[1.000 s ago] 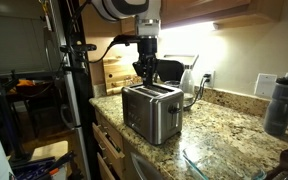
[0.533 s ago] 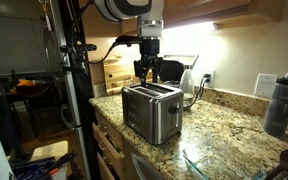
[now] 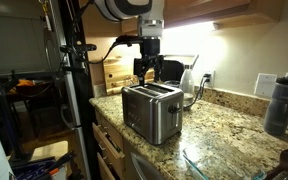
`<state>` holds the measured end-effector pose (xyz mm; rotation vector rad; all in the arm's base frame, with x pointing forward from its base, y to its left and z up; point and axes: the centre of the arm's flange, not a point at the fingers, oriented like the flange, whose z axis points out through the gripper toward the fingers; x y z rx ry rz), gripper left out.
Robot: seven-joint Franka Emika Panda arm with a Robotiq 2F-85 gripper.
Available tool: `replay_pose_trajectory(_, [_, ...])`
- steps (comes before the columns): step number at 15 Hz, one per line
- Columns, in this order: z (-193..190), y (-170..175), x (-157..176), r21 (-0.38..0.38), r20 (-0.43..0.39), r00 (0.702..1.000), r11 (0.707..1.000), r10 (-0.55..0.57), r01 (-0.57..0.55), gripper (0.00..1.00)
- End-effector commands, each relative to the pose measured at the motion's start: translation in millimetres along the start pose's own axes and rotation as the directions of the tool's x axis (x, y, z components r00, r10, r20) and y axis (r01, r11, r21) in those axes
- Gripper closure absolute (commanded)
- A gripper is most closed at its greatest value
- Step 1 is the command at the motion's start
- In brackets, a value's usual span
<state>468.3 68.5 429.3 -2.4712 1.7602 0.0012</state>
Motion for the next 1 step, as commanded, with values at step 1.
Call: replay_pose_trajectory(1, [0.0, 0.0, 0.0, 0.0, 0.0, 1.0, 1.0, 0.0, 0.0, 0.02])
